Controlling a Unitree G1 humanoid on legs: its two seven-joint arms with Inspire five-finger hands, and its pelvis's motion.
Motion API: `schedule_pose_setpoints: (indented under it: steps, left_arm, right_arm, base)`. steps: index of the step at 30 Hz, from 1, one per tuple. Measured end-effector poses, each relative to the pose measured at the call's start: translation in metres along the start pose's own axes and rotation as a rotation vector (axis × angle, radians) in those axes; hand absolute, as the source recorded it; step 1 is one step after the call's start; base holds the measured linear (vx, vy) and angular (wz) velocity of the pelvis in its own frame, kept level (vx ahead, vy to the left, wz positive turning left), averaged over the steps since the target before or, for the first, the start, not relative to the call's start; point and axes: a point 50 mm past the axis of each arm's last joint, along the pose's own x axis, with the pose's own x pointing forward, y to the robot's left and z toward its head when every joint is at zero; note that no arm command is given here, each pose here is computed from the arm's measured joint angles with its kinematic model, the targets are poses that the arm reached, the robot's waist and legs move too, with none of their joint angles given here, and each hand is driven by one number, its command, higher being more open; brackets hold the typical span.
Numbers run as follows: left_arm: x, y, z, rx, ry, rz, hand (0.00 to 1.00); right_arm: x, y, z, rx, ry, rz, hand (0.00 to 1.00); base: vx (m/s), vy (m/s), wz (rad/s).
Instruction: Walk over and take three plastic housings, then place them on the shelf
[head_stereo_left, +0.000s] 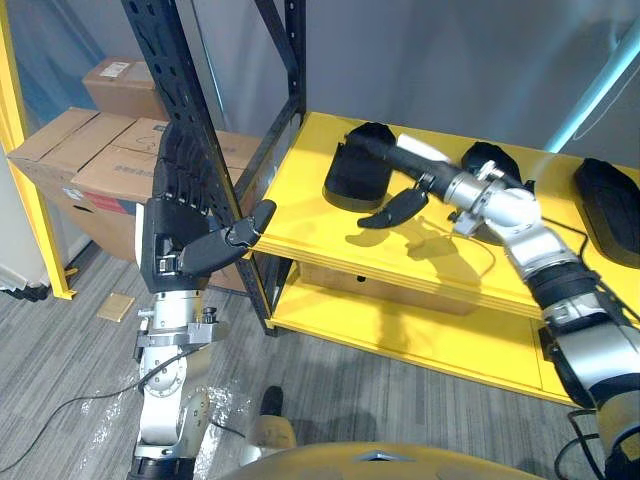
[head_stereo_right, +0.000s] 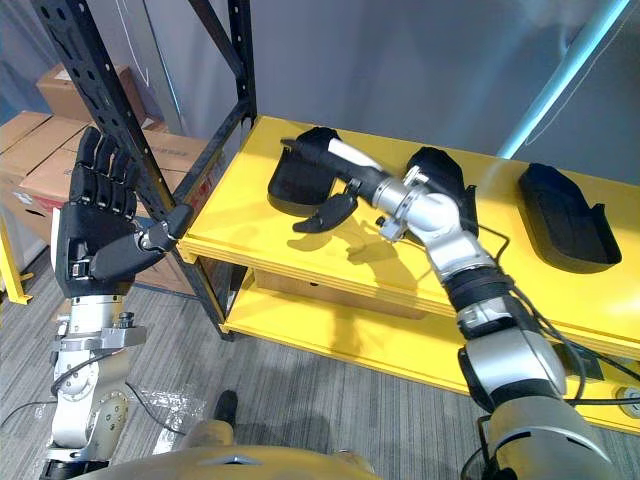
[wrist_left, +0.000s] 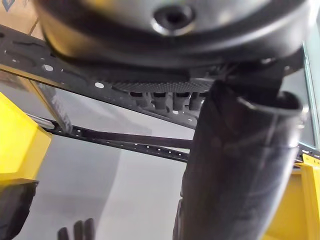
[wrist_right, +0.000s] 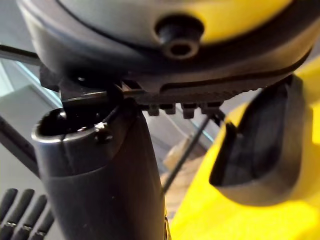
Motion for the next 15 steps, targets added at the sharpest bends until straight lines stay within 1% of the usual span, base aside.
schedule_pose_setpoints:
  steps: [2,3,5,6,8,9,10,11,12,13,15]
  left_arm:
    - [0.000,0.001,0.002,0.003,-0.021,0.012,1.00]
    - [0.000,0.002,0.003,0.005,-0.026,0.017,1.00]
    - [0.000,0.008,0.006,0.021,-0.046,0.061,1.00]
    - [0.000,0.010,0.007,0.024,-0.048,0.076,1.00]
    - [-0.001,0.019,0.010,0.058,-0.059,0.142,1.00]
    - [-0.001,0.022,0.012,0.079,-0.066,0.164,1.00]
    - [-0.003,0.031,0.016,0.127,-0.081,0.216,1.00]
    - [-0.005,0.035,0.019,0.157,-0.089,0.246,1.00]
    - [-0.010,0.046,0.024,0.216,-0.105,0.312,1.00]
    - [-0.018,0.060,0.033,0.282,-0.133,0.406,1.00]
    - [-0.026,0.073,0.040,0.316,-0.160,0.512,1.00]
  right_arm:
    - [-0.009,-0.034,0.029,-0.064,-0.109,-0.126,1.00]
    - [-0.014,-0.043,0.037,-0.068,-0.143,-0.172,1.00]
    - [-0.036,-0.075,0.062,-0.091,-0.260,-0.387,1.00]
    - [-0.045,-0.080,0.064,-0.100,-0.276,-0.448,1.00]
    - [-0.088,-0.092,0.064,-0.111,-0.300,-0.688,1.00]
    - [-0.098,-0.091,0.060,-0.106,-0.290,-0.735,1.00]
    - [-0.118,-0.084,0.050,-0.084,-0.254,-0.821,1.00]
    - [-0.128,-0.077,0.042,-0.064,-0.226,-0.862,1.00]
    - [-0.147,-0.061,0.024,-0.010,-0.154,-0.944,1.00]
    - [-0.174,-0.035,-0.001,0.055,-0.022,-1.041,1.00]
    - [-0.202,-0.009,-0.022,0.133,0.124,-1.129,1.00]
  base:
    - [-0.04,-0.002,-0.15]
    - [-0.03,0.001,-0.21]
    - [-0.02,0.000,-0.19]
    - [-0.01,-0.003,-0.10]
    - [0.00,-0.006,-0.04]
    - [0.00,-0.006,-0.15]
    - [0.01,-0.003,-0.19]
    - [0.03,-0.006,-0.22]
    - [0.05,-0.013,-0.15]
    - [0.04,-0.014,-0.14]
    - [0.03,-0.011,-0.17]
